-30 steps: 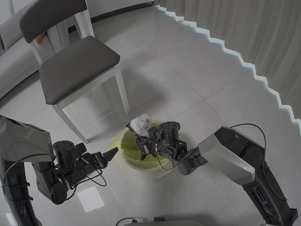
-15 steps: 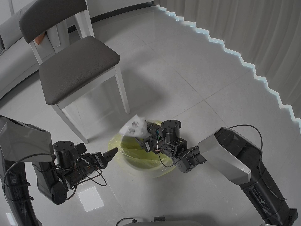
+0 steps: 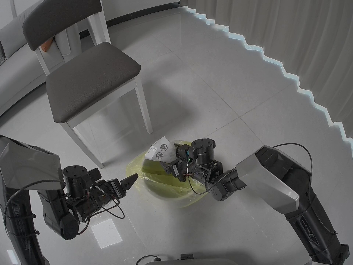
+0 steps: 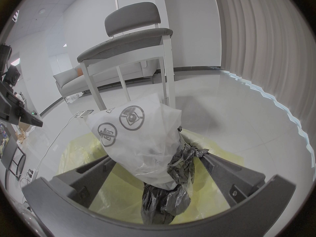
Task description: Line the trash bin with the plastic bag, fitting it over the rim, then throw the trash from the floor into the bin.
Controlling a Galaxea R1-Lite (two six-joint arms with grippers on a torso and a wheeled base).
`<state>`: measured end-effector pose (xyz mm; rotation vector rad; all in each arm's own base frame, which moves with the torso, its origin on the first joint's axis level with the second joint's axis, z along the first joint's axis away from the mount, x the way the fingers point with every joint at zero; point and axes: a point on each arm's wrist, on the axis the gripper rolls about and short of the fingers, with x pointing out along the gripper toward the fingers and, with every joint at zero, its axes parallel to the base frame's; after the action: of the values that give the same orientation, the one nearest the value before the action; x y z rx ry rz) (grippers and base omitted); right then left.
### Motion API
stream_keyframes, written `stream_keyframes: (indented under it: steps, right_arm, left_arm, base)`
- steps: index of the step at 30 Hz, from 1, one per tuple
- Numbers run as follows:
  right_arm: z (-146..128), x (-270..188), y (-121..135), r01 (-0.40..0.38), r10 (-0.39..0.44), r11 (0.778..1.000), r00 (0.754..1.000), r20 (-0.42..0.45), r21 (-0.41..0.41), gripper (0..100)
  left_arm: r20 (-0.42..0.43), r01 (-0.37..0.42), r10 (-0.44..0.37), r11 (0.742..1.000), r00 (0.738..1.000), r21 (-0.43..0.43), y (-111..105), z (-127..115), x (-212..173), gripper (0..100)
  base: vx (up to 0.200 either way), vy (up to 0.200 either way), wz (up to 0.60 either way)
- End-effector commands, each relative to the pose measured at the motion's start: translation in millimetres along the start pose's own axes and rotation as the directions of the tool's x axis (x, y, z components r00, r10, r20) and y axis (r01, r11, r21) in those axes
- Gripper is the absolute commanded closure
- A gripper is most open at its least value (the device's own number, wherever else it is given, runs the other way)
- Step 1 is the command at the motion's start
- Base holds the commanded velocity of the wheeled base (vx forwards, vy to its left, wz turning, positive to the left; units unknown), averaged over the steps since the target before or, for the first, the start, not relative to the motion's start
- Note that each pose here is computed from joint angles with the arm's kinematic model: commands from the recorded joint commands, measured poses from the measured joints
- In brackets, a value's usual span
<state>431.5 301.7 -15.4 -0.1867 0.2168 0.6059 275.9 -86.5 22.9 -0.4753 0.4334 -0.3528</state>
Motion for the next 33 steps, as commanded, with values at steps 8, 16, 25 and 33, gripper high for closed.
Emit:
stream_keyframes:
  steps: [8,16,25,33]
  right_arm:
    - [49,-36,-7,0.005,-0.005,1.000,0.999,0.045,0.007,0]
    - [65,-41,-11,0.013,-0.014,1.000,0.997,0.081,0.012,0]
    - [65,-40,-20,0.033,-0.034,0.999,0.996,0.083,0.017,0]
    - [52,-43,-23,0.040,-0.040,0.999,0.998,0.045,0.018,0]
  left_arm:
    - [0.017,0.004,-0.004,1.000,1.000,0.001,0,2,-1,0]
    - [0.019,0.003,-0.003,1.000,1.000,0.000,0,3,-2,0]
    - [0.018,0.002,-0.002,1.000,1.000,0.000,0,3,-2,0]
    - [0.011,0.000,0.000,1.000,1.000,0.000,2,1,-1,0]
  base:
    - [0.000,0.000,0.00]
    - [0.000,0.000,0.00]
    - [0.000,0.000,0.00]
    - [0.000,0.000,0.00]
